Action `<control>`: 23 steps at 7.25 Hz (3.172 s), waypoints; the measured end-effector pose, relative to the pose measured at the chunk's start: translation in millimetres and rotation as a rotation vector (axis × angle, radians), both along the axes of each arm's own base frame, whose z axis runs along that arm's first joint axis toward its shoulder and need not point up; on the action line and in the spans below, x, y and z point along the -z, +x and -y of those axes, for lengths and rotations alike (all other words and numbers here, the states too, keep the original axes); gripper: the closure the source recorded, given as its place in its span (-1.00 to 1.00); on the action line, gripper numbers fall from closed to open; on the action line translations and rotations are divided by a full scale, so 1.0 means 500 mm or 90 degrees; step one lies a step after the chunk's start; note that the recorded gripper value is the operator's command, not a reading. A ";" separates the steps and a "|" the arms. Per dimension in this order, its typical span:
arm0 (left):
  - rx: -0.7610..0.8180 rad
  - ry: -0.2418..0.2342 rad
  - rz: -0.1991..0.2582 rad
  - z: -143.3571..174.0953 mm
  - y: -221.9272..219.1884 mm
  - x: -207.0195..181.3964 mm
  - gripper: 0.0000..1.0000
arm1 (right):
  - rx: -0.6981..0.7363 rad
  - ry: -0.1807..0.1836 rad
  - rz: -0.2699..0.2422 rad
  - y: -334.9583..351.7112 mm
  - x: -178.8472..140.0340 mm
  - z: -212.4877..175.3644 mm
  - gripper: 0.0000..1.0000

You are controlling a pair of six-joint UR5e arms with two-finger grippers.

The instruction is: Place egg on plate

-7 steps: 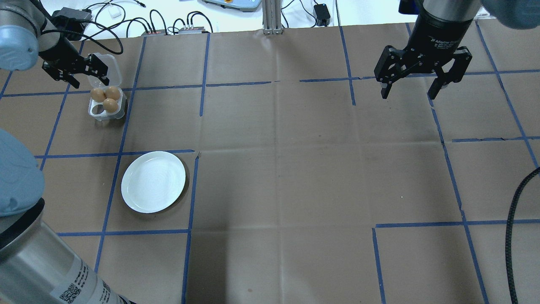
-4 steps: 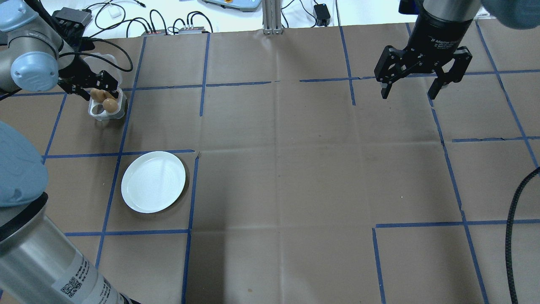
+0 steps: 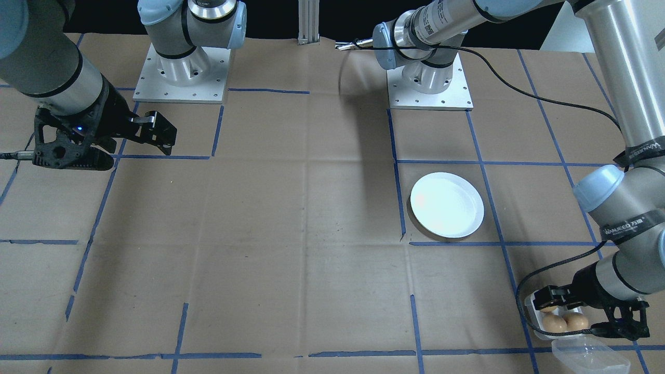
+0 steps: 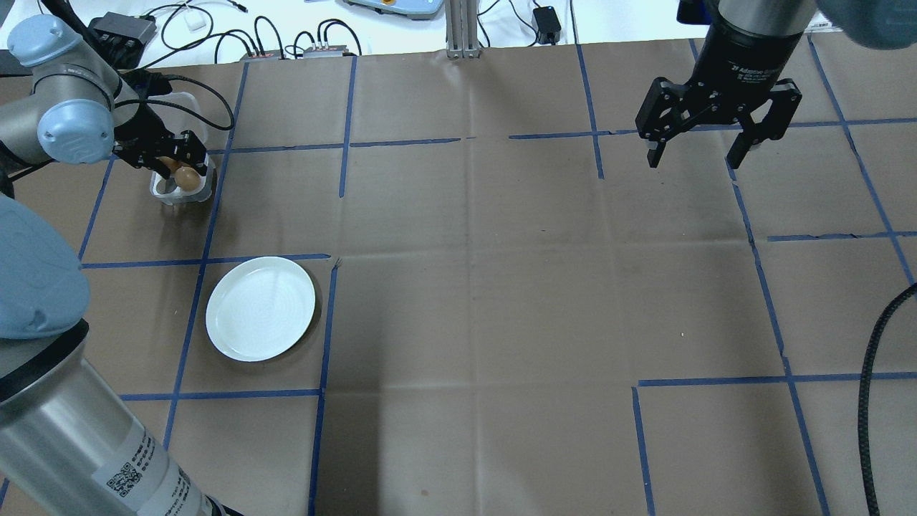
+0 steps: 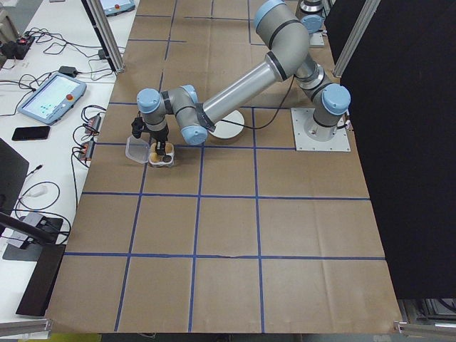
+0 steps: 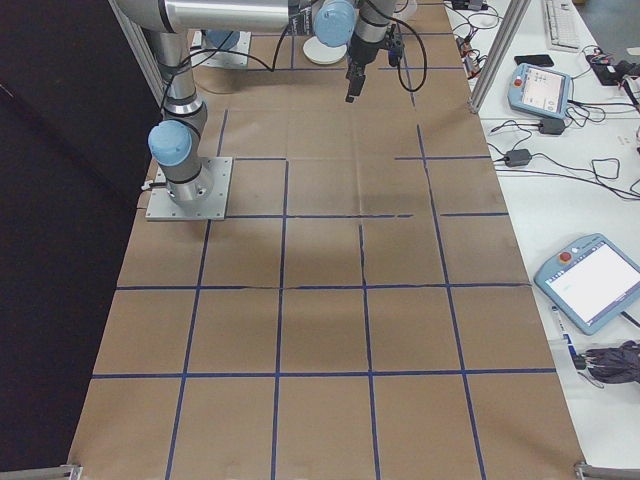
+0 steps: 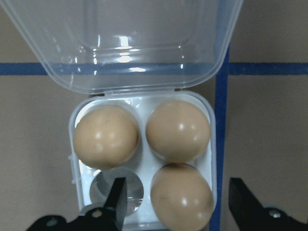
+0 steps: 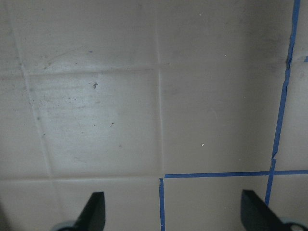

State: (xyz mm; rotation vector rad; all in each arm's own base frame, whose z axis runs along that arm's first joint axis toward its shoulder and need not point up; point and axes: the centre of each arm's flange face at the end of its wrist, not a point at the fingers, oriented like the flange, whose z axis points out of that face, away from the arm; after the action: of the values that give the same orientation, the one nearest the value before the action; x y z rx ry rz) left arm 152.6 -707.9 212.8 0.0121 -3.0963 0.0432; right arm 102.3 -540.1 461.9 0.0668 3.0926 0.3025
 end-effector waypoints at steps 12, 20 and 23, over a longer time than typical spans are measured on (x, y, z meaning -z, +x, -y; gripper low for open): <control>0.000 0.001 0.020 -0.052 -0.025 -0.162 0.56 | 0.000 0.000 0.001 0.000 -0.001 0.000 -1.00; -0.055 0.041 0.006 -0.437 -0.316 -0.022 -0.02 | 0.000 0.000 0.000 0.000 0.000 0.000 -1.00; -0.053 0.034 0.008 -0.455 -0.323 0.003 -1.00 | 0.000 0.000 0.000 0.000 0.000 0.000 -1.00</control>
State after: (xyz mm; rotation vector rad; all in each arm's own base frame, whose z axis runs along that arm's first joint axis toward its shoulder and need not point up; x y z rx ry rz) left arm -8.8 -480.5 211.4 0.1426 -3.1077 -0.0376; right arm 102.4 -540.0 462.1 0.0669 3.0920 0.3018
